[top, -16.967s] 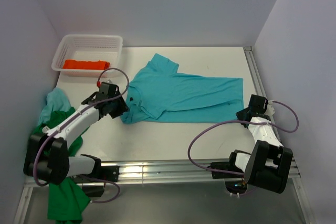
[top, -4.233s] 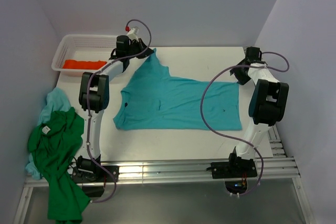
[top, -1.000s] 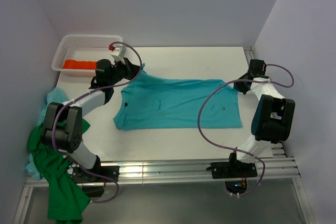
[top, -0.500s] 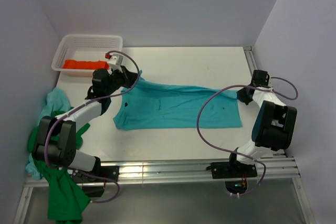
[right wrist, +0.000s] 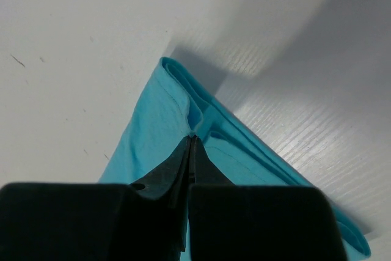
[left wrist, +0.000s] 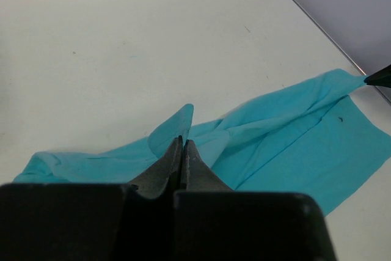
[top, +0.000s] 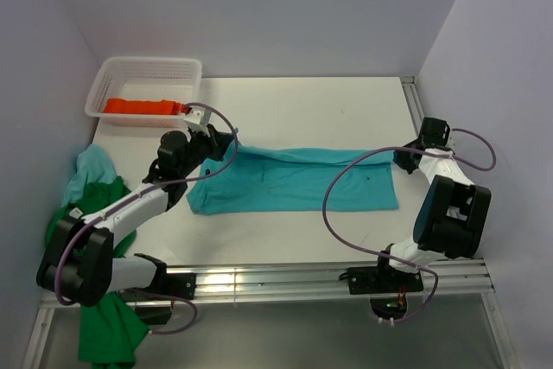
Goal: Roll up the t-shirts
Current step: Fold the tshirt
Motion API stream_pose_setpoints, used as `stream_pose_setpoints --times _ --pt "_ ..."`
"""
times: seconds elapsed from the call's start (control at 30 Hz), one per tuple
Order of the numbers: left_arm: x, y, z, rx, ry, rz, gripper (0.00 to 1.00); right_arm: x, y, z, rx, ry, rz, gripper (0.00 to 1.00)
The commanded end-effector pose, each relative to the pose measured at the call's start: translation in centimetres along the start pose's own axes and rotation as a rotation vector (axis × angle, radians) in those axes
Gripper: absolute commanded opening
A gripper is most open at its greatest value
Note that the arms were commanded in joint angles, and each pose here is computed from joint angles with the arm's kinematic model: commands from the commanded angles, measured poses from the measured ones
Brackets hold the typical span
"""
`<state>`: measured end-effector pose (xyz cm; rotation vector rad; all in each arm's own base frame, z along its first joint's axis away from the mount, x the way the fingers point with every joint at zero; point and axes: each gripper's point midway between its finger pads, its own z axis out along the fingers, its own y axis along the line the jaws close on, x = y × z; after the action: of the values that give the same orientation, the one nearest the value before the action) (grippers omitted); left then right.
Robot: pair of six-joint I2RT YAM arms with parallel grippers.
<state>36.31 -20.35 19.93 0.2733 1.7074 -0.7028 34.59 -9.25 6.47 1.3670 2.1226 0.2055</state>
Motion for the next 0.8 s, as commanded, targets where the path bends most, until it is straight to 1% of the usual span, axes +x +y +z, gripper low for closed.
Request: stream_pose_setpoints --times 0.0,0.13,0.33,0.5,0.6,0.77 --pt "-1.2 0.7 -1.1 -0.067 -0.063 0.021 0.00 -1.0 0.5 -1.0 -0.038 -0.044 -0.009 0.00" --pt "-1.7 0.7 -2.2 -0.088 -0.084 0.022 0.00 -0.8 0.3 -1.0 -0.035 -0.043 -0.012 0.00" --pt "-0.8 0.6 -3.2 -0.104 -0.074 0.017 0.00 -0.4 0.4 -0.4 -0.039 -0.019 -0.005 0.00" --pt "0.9 0.1 -3.3 -0.098 -0.039 0.009 0.00 -0.5 0.3 0.0 -0.033 -0.018 -0.002 0.00" --pt "1.4 -0.6 -3.5 -0.102 -0.034 0.015 0.00 -0.5 0.2 0.1 -0.028 -0.017 -0.005 0.00" --pt "2.7 -2.8 -3.4 -0.069 0.000 0.027 0.00 -0.5 0.1 0.4 -0.022 -0.008 -0.005 0.00"
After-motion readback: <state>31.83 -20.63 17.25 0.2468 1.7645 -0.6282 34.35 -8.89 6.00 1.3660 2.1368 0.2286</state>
